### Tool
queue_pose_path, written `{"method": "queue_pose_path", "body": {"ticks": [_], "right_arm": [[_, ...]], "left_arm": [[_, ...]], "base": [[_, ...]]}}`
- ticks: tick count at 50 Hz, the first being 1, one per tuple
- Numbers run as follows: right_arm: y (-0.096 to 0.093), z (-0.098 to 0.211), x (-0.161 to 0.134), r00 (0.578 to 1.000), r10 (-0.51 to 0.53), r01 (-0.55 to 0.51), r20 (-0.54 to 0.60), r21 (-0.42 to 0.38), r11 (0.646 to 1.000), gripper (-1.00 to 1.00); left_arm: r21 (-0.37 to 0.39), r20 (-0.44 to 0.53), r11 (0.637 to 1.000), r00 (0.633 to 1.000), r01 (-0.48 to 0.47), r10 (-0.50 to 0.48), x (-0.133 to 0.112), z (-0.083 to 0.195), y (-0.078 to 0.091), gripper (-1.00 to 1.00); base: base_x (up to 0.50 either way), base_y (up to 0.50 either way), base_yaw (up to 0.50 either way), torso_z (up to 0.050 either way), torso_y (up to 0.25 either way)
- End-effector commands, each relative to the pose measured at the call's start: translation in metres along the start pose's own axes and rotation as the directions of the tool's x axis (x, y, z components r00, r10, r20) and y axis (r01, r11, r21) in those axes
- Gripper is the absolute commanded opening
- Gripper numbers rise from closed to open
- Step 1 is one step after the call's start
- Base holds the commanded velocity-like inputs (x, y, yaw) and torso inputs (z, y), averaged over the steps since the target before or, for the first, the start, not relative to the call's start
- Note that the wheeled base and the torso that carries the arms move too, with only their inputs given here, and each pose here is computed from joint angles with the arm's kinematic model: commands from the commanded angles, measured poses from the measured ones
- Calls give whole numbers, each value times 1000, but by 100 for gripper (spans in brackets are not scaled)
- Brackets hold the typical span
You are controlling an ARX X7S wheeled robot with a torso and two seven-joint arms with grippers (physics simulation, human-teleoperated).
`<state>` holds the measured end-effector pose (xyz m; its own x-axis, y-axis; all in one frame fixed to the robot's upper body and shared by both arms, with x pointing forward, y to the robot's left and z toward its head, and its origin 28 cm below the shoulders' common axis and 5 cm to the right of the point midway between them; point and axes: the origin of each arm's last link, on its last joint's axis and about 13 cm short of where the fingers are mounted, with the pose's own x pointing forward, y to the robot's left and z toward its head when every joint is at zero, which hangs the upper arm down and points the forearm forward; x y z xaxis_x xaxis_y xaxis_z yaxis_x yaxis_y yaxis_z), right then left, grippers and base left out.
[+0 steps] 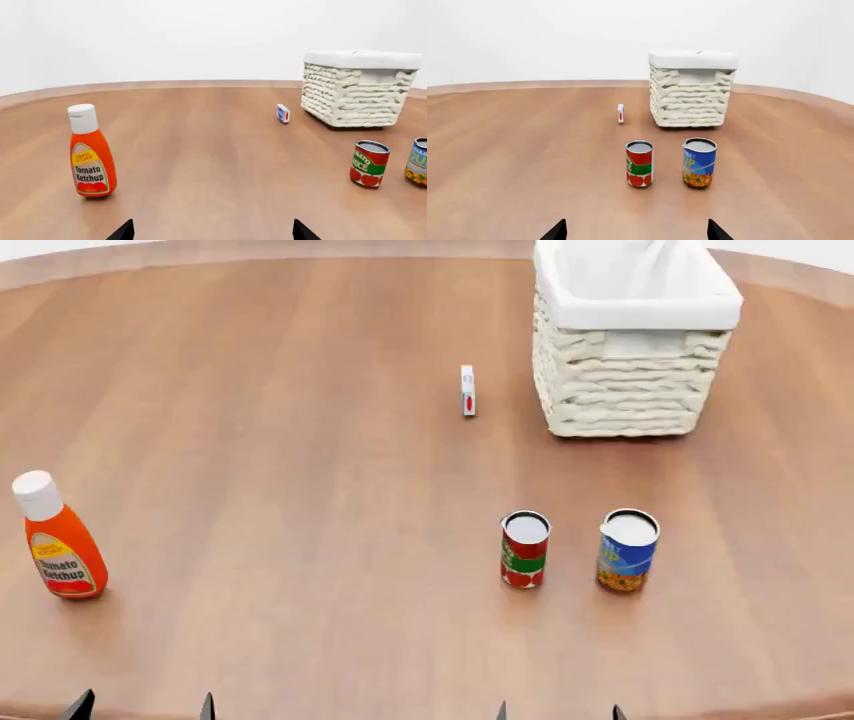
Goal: Pick up the alphabet soup and the cream cheese box, and put them in the basket.
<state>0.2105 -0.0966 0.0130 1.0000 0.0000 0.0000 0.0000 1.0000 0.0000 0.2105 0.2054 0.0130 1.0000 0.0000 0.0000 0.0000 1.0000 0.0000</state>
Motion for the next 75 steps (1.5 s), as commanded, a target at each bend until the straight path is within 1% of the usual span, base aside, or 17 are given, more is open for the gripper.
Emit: {"method": "queue_pose_path", "body": {"ticks": [1,14,16,19,21,22,25,26,28,32,33,35,36,39,40,41,75], "right_arm": [[0,-1,0,1000,0,0,0,0,1000,100],[1,6,4,1000,3,-3,16,-21,1000,100],[1,13,4,999,-6,7,36,-37,999,100],[1,23,2,998,-6,11,69,-62,998,100],[1,33,1,994,-3,12,108,-83,996,100],[1,41,-1,988,-3,18,156,-96,995,100],[3,50,-3,982,7,12,191,-97,995,100],[4,57,-5,976,20,15,219,-155,988,100],[4,65,-7,968,22,15,249,-142,990,100],[3,83,-12,951,26,22,308,-151,988,100],[3,93,-14,939,28,33,343,-169,985,100],[3,102,-17,930,31,29,366,-157,987,100],[3,118,-24,905,44,32,422,-171,985,100],[3,128,-29,889,51,34,454,-177,984,100],[3,154,-46,819,83,53,567,-220,974,100],[3,162,-52,792,82,57,605,-207,977,100],[3,157,-51,811,68,61,581,-200,978,100]], "left_arm": [[0,0,1000,1000,0,0,0,1,0,100],[11,11,1000,1000,-10,10,3,-1,2,100],[18,47,1000,999,-16,15,2,5,3,100],[-4,87,1000,996,-18,18,1,14,3,100],[-16,102,1000,995,-10,12,0,22,3,100],[-34,123,999,992,16,-12,-1,30,2,100],[-24,186,1000,982,18,-14,-4,43,2,100],[-23,214,999,977,26,-21,-5,51,2,100],[-7,249,1000,968,16,-14,-6,58,2,100],[-17,303,999,953,33,-26,-11,71,2,100],[-5,340,1000,940,17,-14,-14,78,3,100],[-15,362,999,932,28,-21,-16,84,3,100],[-22,432,1000,902,19,-8,-23,102,6,100],[-14,475,1000,880,16,-7,-29,113,7,100],[-53,581,998,814,42,-3,-43,140,9,100],[-54,625,997,780,53,-8,-49,151,8,100],[-62,619,997,786,37,9,-48,147,10,100]], "base": [[0,0,0,0,0],[0,0,0,0,0],[0,0,0,0,0],[0,0,0,0,0],[0,0,0,0,0],[0,0,0,0,0],[0,0,0,0,0],[0,0,0,0,0],[0,0,0,0,0],[0,0,0,0,0],[0,0,0,0,0],[0,0,0,0,0],[0,0,0,0,0],[0,0,0,0,0],[0,0,0,0,0],[0,0,0,0,0],[23,0,0,0,0]]}}
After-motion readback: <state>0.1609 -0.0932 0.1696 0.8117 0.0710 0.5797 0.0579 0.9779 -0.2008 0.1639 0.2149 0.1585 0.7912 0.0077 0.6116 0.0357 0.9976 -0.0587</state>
